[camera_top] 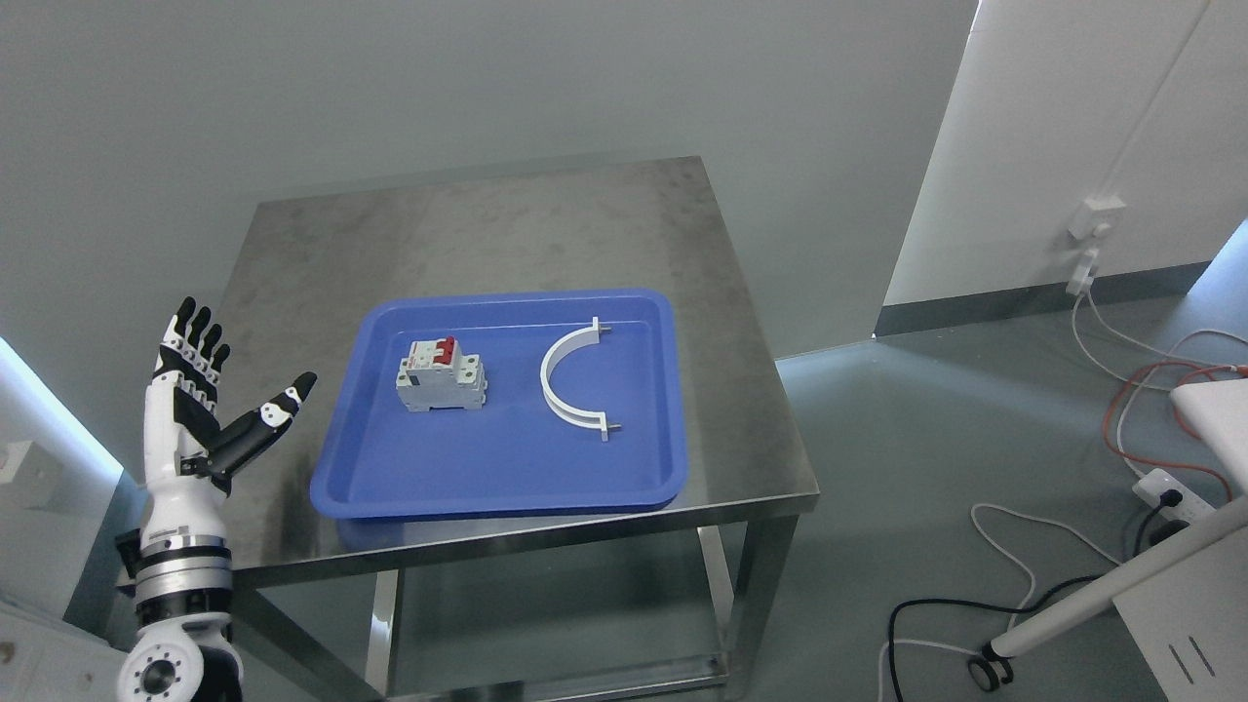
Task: Place circuit breaker on shelf
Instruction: 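Reach the left hand toward the grey circuit breaker in the blue tray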
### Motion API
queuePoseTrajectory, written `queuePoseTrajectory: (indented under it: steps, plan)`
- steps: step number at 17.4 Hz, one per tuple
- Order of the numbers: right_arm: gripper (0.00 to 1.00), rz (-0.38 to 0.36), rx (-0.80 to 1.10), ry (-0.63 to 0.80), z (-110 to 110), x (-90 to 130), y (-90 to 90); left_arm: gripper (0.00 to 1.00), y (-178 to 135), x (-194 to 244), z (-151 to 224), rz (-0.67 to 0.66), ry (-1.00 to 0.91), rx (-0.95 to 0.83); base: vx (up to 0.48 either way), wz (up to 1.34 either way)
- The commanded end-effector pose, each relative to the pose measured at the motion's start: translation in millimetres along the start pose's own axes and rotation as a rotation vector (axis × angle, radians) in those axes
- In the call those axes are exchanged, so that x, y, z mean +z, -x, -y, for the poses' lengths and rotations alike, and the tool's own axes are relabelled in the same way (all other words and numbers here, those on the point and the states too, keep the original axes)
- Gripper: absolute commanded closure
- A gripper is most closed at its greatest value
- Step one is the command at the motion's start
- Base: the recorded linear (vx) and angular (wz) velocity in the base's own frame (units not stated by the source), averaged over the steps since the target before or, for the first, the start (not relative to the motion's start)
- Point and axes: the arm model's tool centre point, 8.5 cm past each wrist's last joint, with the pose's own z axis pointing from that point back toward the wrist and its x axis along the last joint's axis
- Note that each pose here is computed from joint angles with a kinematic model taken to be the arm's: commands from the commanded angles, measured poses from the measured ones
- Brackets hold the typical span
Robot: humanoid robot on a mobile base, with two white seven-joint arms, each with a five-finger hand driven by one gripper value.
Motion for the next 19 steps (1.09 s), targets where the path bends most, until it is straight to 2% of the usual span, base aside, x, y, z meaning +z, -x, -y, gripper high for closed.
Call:
queuePoseTrajectory:
  steps: [1,4,5,7,9,12,16,19]
  plan:
    - [0.00,0.016,0.021,0.019,10,-1,-1.1,0.00,-3,-2,-1,0.009,0.036,-0.012,0.000,0.00]
    - [0.00,0.016,0.021,0.017,10,-1,-1.1,0.00,-12,-9,2,0.051,0.052,-0.011,0.002,0.00]
    - [0.00,0.016,0.021,0.019,10,-1,-1.1,0.00,-22,-18,1,0.076,0.121,-0.053,0.000,0.00]
    - [0.00,0.016,0.021,0.017,10,-1,-1.1,0.00,-40,-34,8,0.085,0.424,-0.215,0.000,0.00]
    - [0.00,0.016,0.021,0.019,10,-1,-1.1,0.00,-47,-44,7,0.027,0.593,-0.339,0.000,0.00]
    - [0.00,0.016,0.021,0.017,10,-1,-1.1,0.00,-64,-66,5,-0.049,0.684,-0.523,0.000,0.00]
    - [0.00,0.016,0.021,0.017,10,-1,-1.1,0.01,-34,-65,22,-0.154,0.752,-0.740,0.000,0.00]
    - [0.00,0.016,0.021,0.017,10,-1,-1.1,0.04,-20,-57,29,-0.209,0.816,-0.772,0.000,0.00]
